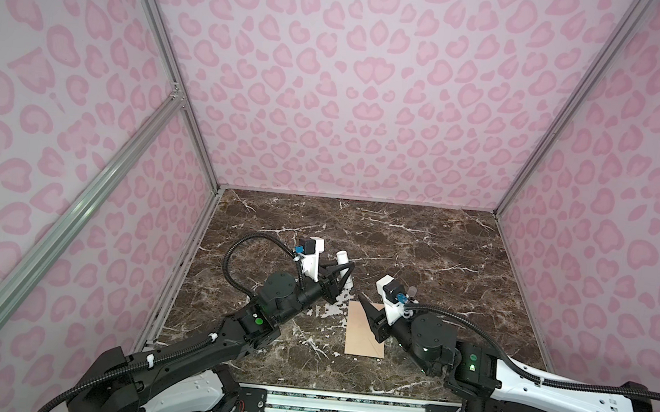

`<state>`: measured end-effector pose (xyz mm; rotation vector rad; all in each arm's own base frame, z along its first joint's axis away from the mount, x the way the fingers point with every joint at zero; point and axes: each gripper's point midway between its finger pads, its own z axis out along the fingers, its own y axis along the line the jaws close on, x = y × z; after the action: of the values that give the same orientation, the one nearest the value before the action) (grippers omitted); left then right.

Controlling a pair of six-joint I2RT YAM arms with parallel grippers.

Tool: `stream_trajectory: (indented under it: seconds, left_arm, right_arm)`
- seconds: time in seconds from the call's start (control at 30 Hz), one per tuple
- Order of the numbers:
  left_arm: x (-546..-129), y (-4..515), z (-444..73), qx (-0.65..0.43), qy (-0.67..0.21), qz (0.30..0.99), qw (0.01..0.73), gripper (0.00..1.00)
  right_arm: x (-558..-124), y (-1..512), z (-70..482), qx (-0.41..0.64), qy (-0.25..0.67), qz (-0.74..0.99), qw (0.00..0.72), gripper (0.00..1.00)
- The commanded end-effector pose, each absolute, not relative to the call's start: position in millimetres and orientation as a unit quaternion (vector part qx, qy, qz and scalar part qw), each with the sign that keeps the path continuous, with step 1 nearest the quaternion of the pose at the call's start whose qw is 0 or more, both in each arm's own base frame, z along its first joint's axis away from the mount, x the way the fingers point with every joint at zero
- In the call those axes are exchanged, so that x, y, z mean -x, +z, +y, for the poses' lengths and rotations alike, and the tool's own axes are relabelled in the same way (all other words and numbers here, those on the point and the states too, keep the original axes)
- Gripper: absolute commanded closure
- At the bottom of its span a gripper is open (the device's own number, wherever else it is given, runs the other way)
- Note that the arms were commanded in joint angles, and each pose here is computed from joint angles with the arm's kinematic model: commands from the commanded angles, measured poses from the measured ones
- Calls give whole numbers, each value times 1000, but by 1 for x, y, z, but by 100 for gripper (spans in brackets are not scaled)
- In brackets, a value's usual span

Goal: Place the letter into the envelope and seal it

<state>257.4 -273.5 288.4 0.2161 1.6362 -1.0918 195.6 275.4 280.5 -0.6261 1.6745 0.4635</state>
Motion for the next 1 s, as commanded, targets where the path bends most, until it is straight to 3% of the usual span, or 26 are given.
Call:
stream_trajectory:
  seconds: [0.0, 0.43, 0.77, 0.97]
  left_arm:
    - [-255, 301, -274, -103, -478, 675, 553, 96]
    - [-215, 333, -310, -208, -611, 588, 487, 96]
    - [-214, 334, -315, -216, -624, 580, 477, 96]
    - [-213, 333, -315, -216, -627, 579, 475, 96]
  right_arm:
    - [-188, 281, 278, 288, 272, 709, 583, 51]
    - [-182, 290, 278, 254, 558, 621, 489, 49]
    - [-177, 286, 289, 270, 596, 611, 445, 47]
    - [-179, 285, 292, 269, 600, 610, 442, 52]
